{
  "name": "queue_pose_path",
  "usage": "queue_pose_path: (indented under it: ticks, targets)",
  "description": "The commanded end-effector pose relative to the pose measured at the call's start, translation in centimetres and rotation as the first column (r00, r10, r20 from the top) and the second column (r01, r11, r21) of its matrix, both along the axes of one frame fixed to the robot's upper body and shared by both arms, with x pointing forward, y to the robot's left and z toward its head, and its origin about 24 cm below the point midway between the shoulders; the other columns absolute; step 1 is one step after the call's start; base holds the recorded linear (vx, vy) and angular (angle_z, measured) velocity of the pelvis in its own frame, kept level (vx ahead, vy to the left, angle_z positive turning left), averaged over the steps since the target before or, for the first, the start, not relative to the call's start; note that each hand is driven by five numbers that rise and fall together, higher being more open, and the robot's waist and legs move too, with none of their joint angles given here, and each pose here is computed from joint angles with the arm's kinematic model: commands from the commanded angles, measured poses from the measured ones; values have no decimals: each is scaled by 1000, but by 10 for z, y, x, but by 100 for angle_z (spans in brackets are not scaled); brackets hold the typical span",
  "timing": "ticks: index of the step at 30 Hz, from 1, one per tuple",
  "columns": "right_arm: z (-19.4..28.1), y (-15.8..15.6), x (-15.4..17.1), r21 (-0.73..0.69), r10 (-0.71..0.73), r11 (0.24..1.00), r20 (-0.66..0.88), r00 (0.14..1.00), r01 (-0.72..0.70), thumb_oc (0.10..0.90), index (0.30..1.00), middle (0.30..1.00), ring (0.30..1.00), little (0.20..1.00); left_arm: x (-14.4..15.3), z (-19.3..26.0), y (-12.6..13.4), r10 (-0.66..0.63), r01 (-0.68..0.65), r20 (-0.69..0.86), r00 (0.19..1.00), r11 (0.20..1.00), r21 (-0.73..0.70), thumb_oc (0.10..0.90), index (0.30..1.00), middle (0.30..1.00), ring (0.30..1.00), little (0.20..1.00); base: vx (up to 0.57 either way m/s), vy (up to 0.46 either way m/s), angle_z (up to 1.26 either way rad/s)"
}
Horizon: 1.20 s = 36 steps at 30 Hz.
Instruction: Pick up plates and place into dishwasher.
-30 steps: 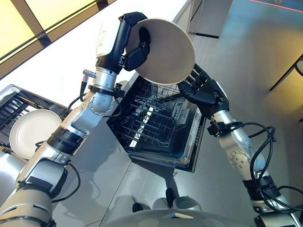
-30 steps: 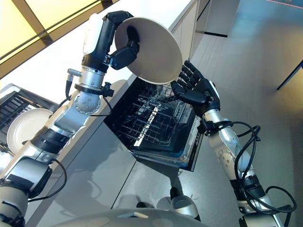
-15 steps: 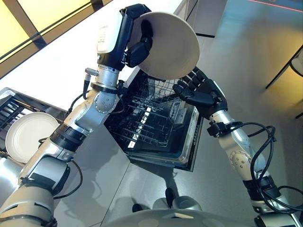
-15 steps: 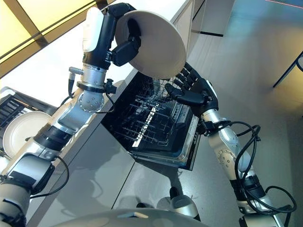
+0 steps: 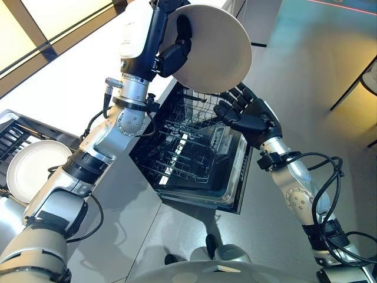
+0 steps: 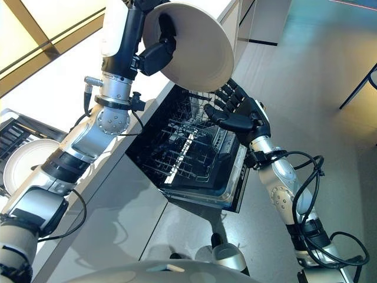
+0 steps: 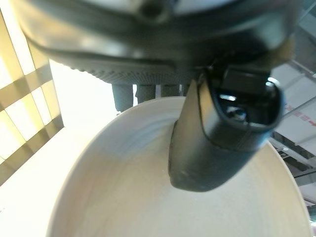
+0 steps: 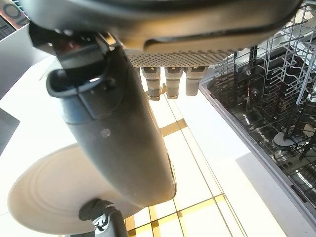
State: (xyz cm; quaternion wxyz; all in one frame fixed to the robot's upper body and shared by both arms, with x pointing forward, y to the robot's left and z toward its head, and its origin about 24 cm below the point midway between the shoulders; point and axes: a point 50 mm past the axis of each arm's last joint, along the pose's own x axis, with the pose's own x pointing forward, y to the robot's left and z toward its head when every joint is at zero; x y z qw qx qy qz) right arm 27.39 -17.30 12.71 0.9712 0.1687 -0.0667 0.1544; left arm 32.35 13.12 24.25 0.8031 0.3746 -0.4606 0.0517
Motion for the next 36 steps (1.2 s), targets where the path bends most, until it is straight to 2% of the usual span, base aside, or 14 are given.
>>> queue_pose_path:
  ticks: [1, 13, 22, 28, 36]
  targets:
    - [67, 15, -9, 106, 89, 985, 342, 935, -133, 800, 900, 900, 900, 900, 2, 43, -6, -17, 21, 163, 986, 999, -25, 100, 300, 300, 300, 200, 0, 0, 0]
    - [89, 8, -12, 181, 33, 975, 444, 895, -126, 800, 900, 900, 900, 900, 14, -6, 0, -19, 20, 14, 1000, 999, -48, 100, 300, 300, 300, 200, 0, 0, 0]
    - [93, 9, -11, 212, 39, 966, 455, 890, -150, 800, 900, 900, 900, 900, 15, -35, -8, -59, 54, -75, 995, 997, -63, 100, 300, 300, 300, 200, 0, 0, 0]
    - [88, 10, -9, 222, 67, 960, 417, 906, -173, 800, 900, 900, 900, 900, 13, -45, -14, -105, 97, -93, 990, 992, -86, 100, 300, 300, 300, 200, 0, 0, 0]
    - [62, 26, -1, 192, 192, 949, 272, 943, -249, 800, 900, 900, 900, 900, 9, -28, -32, -168, 166, -36, 985, 985, -50, 100, 300, 300, 300, 200, 0, 0, 0]
